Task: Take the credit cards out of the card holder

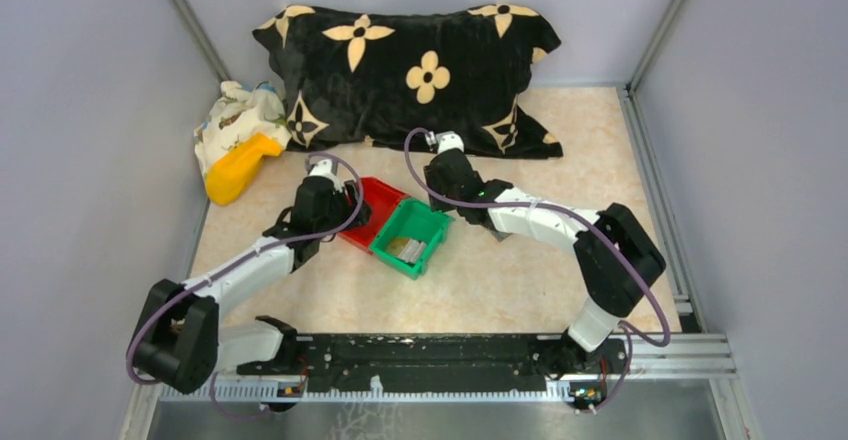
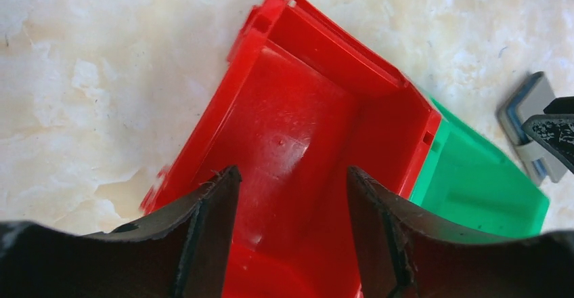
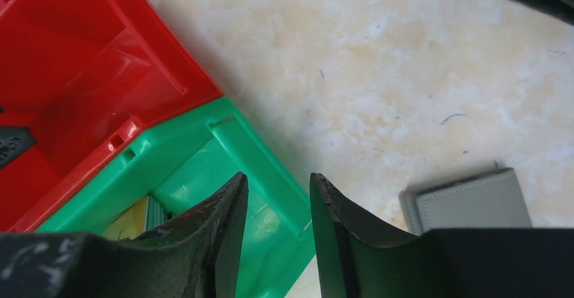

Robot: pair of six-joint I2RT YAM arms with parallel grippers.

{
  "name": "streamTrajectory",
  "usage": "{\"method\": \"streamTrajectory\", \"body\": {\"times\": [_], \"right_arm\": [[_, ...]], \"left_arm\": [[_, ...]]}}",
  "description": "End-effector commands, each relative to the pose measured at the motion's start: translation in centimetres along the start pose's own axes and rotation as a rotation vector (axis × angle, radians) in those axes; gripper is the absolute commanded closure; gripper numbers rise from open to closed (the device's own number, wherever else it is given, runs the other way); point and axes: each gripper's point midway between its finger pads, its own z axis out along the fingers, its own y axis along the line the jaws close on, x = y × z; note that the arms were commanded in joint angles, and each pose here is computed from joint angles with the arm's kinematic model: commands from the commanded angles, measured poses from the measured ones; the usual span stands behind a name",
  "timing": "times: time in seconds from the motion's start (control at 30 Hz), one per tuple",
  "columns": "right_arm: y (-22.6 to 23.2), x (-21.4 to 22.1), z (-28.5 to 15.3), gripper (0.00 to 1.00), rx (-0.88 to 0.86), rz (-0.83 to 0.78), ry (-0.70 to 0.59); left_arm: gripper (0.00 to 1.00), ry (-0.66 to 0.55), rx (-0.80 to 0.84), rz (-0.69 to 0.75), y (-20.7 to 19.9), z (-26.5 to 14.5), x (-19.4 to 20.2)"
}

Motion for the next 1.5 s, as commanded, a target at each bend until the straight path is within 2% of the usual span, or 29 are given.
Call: {"method": "streamTrajectory", "body": {"times": [0.0,0.4,0.6,0.87,1.07,1.3,1.47], "right_arm": [[2.4,-0.6,1.0,0.60,-0.037,-0.016,-0.018],[3.3,2.5,2.5,0.56,-0.060,-0.032,0.050],[3.5,2.9,1.7,0.56,-0.072,-0.040,0.056],[3.2,5.1,0.2,0.56,-0.076,-0.039,0.089],[3.6,5.4,-2.1,0.56,-0.106,-0.034,0.072],[3.8,5.0,-3.7,0.53,-0.117,-0.054,0.055],[2.0,2.6,-5.2,0.54,-0.036,-0.046,-0.051]], "left_arm": [[0.33,0.044,-0.065,0.013,1.2,0.7,1.1],[0.31,0.053,-0.132,0.025,1.2,2.1,-0.6],[0.26,-0.001,-0.214,0.054,2.2,2.4,-2.6],[0.25,0.027,-0.239,0.061,2.3,4.6,-3.5],[0.25,0.030,-0.250,0.058,2.7,5.8,-4.0],[0.25,0.022,-0.207,0.051,1.4,7.8,-5.6],[0.24,0.003,-0.137,0.042,-0.6,7.8,-7.2]]}}
